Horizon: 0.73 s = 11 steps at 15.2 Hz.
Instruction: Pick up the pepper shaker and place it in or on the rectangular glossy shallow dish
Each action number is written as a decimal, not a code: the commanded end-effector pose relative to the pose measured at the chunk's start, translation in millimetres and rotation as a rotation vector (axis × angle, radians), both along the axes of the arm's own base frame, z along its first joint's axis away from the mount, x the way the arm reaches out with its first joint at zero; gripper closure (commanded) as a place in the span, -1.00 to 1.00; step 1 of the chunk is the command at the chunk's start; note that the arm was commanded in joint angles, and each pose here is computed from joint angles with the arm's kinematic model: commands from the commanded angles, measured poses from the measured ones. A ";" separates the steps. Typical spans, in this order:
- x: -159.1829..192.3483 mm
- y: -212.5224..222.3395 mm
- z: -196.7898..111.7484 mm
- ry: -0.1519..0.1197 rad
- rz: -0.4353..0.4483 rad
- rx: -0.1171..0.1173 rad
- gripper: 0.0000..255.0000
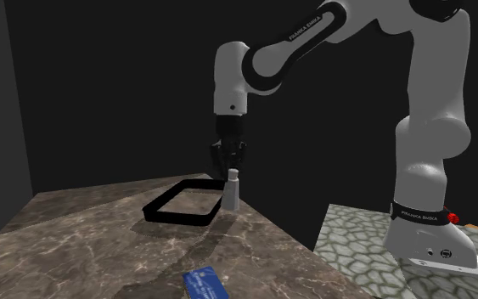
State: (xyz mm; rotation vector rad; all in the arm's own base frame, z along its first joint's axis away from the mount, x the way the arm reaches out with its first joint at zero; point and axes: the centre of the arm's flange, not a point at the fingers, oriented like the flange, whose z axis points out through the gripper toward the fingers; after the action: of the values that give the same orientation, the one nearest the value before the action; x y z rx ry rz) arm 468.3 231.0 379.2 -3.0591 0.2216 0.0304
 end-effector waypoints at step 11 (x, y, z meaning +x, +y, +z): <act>0.9 0.3 63.0 0.000 0.000 0.000 1.00</act>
State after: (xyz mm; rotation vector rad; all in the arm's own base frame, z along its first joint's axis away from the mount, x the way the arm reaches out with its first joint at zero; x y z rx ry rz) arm 469.3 230.7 436.7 -3.0591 0.2214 0.0301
